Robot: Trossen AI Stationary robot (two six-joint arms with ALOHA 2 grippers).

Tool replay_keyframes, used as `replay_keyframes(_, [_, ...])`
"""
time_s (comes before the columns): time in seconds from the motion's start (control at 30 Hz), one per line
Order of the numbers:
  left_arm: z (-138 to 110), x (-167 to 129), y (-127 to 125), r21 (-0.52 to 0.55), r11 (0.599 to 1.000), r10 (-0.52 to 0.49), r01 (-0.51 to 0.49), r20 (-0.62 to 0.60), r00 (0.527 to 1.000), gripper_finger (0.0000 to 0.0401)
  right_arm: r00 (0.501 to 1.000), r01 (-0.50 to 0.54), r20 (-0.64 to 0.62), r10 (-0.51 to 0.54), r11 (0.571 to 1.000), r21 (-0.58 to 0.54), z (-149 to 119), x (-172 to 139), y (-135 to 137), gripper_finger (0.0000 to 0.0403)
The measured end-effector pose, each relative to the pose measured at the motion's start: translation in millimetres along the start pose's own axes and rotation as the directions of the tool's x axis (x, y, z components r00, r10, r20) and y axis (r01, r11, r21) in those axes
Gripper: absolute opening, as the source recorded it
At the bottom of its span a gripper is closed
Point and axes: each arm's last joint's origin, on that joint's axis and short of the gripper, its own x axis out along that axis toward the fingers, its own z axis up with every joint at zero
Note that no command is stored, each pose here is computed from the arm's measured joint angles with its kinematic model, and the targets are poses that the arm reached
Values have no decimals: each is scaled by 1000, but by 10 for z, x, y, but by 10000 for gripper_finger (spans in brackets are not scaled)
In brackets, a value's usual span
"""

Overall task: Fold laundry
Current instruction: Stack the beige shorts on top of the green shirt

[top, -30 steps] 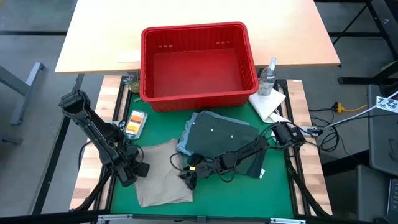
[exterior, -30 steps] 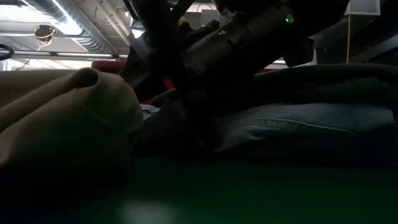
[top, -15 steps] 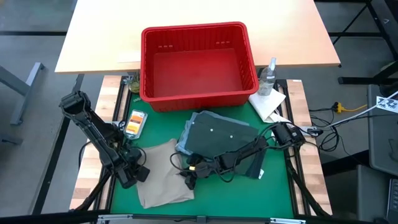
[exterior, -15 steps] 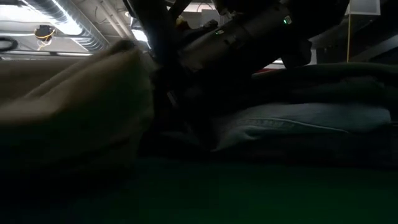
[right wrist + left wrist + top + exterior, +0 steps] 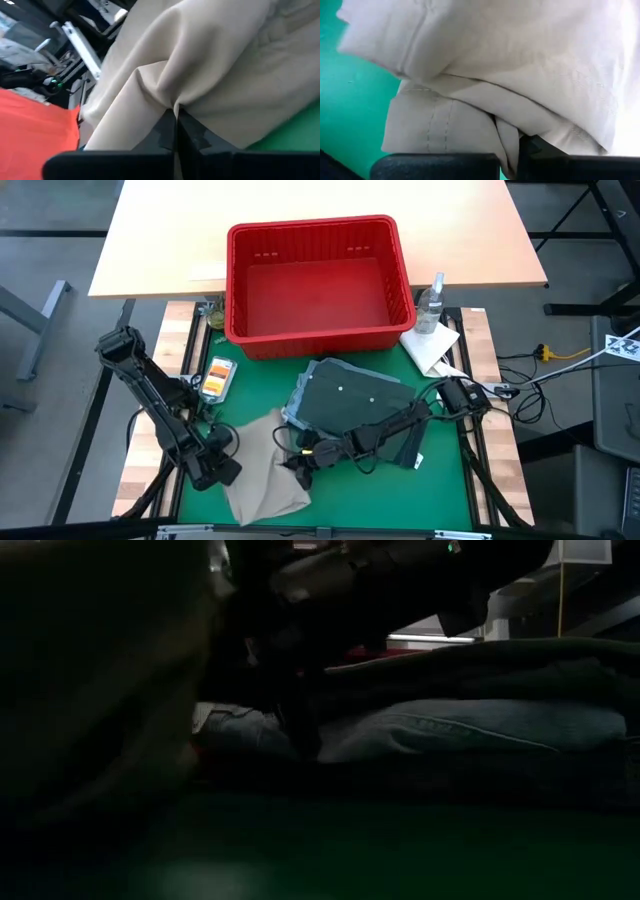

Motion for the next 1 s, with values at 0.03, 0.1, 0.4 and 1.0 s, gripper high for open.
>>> replay_keyframes(0.03, [-8,-17,-16,4,1000,-11,11,8,1000,1,1000,-12,6,12,1000,-7,1,-1,16,4])
replay_keyframes(0.1, [-27,-56,-53,11,999,-36,35,26,999,1,999,-43,21,43,999,-8,16,-4,46,5])
replay_keyframes(0.4, [-113,-224,-182,63,990,-128,124,79,989,0,980,-158,120,161,987,-34,130,-26,159,3])
replay_keyframes(1.0, [24,-537,-522,151,951,-301,269,271,914,0,971,-132,170,169,969,-210,396,-216,405,2])
